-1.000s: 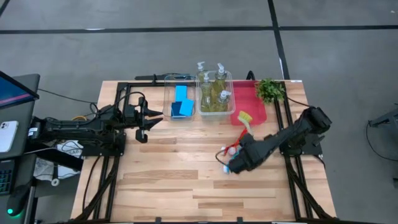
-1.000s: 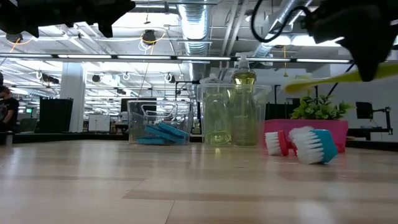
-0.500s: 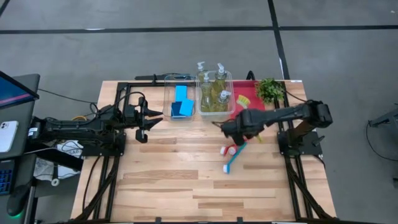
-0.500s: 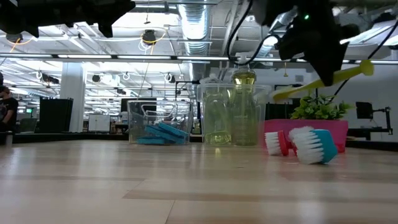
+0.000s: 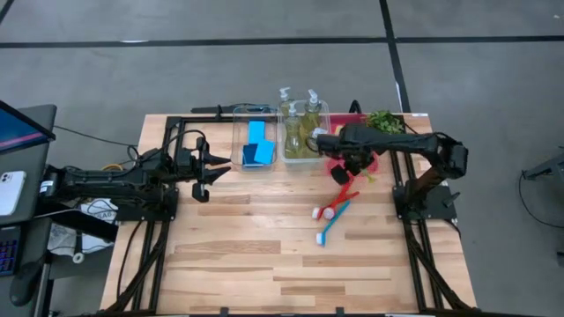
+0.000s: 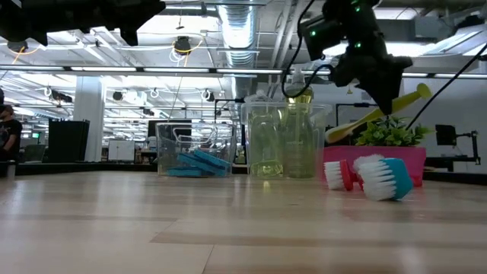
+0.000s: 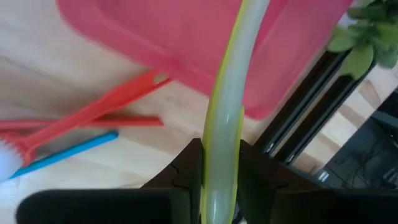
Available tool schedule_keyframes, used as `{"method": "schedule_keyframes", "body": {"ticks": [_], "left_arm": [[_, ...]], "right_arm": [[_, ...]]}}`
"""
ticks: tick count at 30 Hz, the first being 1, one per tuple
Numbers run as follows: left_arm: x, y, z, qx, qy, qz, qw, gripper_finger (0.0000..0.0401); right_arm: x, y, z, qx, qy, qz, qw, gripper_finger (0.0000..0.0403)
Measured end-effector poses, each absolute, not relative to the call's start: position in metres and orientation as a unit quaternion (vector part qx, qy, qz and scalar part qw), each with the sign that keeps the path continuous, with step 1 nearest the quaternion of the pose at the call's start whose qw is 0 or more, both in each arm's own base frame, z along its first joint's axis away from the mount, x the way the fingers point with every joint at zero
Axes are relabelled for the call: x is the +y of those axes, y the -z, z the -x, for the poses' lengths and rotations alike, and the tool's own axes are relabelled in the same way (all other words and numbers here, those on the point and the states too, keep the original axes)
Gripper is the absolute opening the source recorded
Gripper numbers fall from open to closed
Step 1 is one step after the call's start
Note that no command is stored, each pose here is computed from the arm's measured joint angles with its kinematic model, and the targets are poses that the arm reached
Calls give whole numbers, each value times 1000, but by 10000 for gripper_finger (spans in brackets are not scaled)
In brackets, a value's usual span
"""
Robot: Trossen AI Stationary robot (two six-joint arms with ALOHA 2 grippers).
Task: Pick & Place Kitchen Sink Supplies
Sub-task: Put the yellow dish brush into the red bin
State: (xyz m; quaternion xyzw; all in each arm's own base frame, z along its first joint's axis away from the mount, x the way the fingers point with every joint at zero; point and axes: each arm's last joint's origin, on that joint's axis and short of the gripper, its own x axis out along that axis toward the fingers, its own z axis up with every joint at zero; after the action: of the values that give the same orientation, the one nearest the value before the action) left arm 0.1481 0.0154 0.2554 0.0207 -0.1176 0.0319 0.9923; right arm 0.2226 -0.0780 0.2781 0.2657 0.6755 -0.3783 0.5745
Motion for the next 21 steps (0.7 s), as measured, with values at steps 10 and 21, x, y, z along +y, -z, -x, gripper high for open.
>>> {"method": "schedule_keyframes", "body": {"ticks": [10, 21], "left_arm": [[15, -255, -148, -118, -32, -21, 992, 104], [15, -255, -148, -118, -32, -21, 992, 104]], "right_arm": [[-109, -277, -215, 660, 376, -280, 587, 92], [-110, -277, -216, 657, 374, -279, 592, 97]]}}
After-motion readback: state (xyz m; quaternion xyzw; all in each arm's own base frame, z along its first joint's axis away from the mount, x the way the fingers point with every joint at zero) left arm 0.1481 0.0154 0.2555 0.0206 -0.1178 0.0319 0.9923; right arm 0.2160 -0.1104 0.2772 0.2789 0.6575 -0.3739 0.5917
